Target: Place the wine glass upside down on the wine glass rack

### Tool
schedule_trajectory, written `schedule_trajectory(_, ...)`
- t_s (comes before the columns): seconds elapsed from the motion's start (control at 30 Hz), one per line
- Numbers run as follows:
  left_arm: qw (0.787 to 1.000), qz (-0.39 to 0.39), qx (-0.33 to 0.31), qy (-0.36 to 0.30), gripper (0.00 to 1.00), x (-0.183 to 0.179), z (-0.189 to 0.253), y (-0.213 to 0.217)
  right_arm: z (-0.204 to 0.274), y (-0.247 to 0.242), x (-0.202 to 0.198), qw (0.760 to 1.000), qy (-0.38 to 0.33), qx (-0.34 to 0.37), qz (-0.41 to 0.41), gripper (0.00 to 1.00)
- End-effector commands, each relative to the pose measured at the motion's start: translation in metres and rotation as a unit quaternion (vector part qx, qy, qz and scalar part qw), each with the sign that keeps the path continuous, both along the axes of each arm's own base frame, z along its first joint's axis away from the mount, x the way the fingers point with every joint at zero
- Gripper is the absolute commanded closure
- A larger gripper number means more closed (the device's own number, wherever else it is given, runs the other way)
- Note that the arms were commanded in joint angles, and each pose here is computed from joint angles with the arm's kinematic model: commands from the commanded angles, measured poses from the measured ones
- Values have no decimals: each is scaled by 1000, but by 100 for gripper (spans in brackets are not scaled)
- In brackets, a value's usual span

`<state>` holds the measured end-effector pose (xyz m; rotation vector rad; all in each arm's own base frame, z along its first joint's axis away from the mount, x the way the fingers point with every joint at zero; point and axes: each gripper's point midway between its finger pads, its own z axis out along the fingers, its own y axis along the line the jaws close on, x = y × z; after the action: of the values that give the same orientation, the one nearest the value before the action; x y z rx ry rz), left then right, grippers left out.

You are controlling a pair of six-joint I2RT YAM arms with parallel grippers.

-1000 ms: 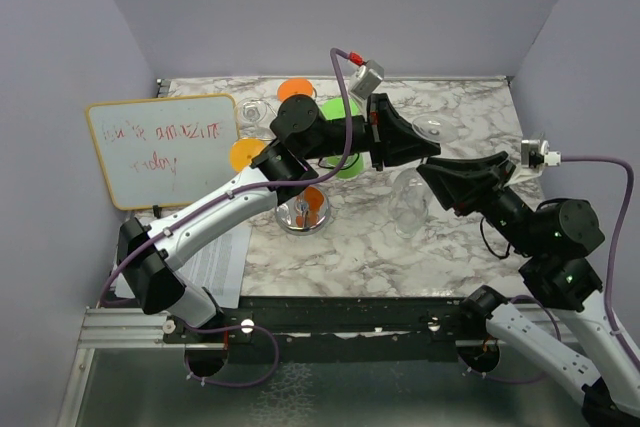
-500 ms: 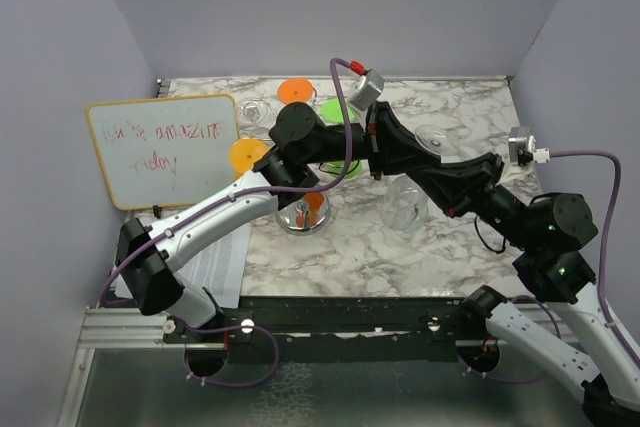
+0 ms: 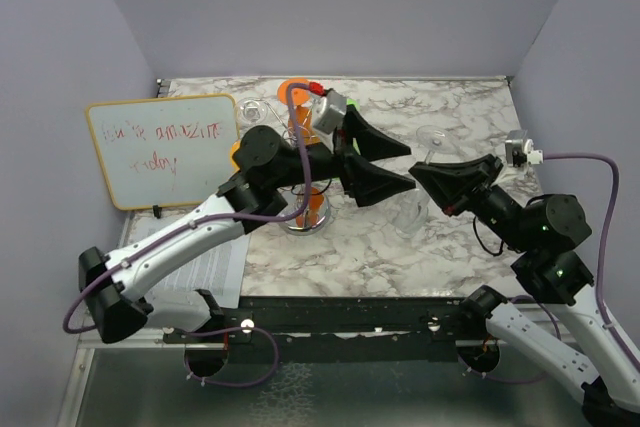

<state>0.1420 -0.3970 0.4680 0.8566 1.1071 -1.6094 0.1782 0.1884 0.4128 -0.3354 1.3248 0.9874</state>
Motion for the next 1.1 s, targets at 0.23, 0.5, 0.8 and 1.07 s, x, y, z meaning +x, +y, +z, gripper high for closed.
schedule_trajectory(0.23, 950, 307, 59, -21, 22, 39, 24, 116, -27, 7, 27, 999, 14, -22, -28, 99)
schedule_trajectory(0.5, 880, 467, 81, 5, 21, 64, 14, 189, -54, 29, 54, 999, 24, -36, -20, 99)
schedule_trajectory(0.8, 855, 511, 91, 4, 20, 71, 6, 209, -66, 70, 76, 999, 17, -27, 41, 99)
schedule_trajectory(1.07, 849, 517, 109, 1, 20, 76, -4, 207, -70, 88, 73, 996, 3, -23, 92, 99)
